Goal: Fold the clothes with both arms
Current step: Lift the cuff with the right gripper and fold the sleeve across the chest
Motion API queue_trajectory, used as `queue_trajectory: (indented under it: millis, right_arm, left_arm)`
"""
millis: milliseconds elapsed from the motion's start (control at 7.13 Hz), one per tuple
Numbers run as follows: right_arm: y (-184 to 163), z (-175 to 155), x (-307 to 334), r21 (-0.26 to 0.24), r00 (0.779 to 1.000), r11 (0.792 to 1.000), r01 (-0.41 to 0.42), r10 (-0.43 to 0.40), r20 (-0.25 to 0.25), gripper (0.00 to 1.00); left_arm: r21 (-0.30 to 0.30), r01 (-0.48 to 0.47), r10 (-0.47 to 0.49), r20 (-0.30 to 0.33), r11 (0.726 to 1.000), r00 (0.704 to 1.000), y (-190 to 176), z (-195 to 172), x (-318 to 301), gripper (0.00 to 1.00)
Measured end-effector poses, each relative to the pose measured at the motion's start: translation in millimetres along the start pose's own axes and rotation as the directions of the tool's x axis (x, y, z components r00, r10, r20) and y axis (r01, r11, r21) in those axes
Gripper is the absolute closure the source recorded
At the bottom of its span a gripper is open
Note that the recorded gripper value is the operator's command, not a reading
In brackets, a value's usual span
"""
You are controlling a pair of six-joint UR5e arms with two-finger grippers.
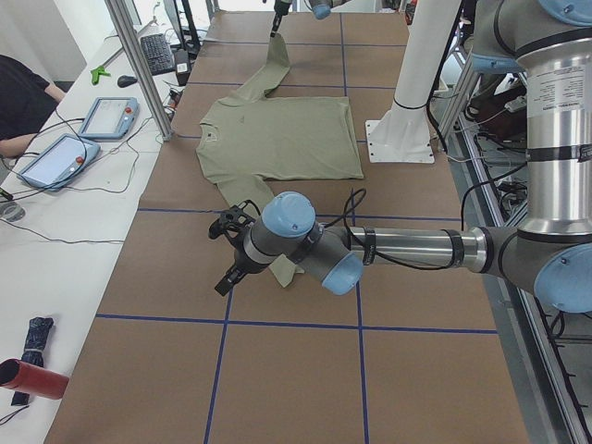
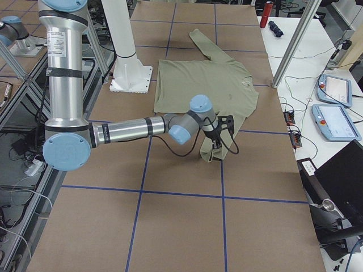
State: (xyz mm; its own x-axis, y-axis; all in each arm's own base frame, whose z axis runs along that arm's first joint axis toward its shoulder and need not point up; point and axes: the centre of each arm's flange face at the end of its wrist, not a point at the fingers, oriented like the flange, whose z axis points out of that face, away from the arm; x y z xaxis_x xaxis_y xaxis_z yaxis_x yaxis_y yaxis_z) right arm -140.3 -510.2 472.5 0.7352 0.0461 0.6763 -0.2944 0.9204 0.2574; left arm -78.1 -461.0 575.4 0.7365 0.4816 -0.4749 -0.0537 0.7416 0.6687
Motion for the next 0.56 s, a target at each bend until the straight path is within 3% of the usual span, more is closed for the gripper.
queue_trajectory:
  millis: [280, 561]
  right_arm:
    - [-47.0, -42.8, -92.6, 0.019, 0.994, 0.995, -0.096, 0.097, -0.056, 1.0]
    - [-73.3, -69.0, -226.2, 0.052, 0.97, 0.979, -0.198, 0.203, -0.133, 1.0]
  left_arm:
    - [-0.001, 0.001, -0.001, 0.0, 1.0, 1.0, 1.5, 0.1, 0.1, 0.0]
    - [-0.004, 0.004, -0.004, 0.0, 1.0, 1.0, 3.9, 0.1, 0.4, 0.0]
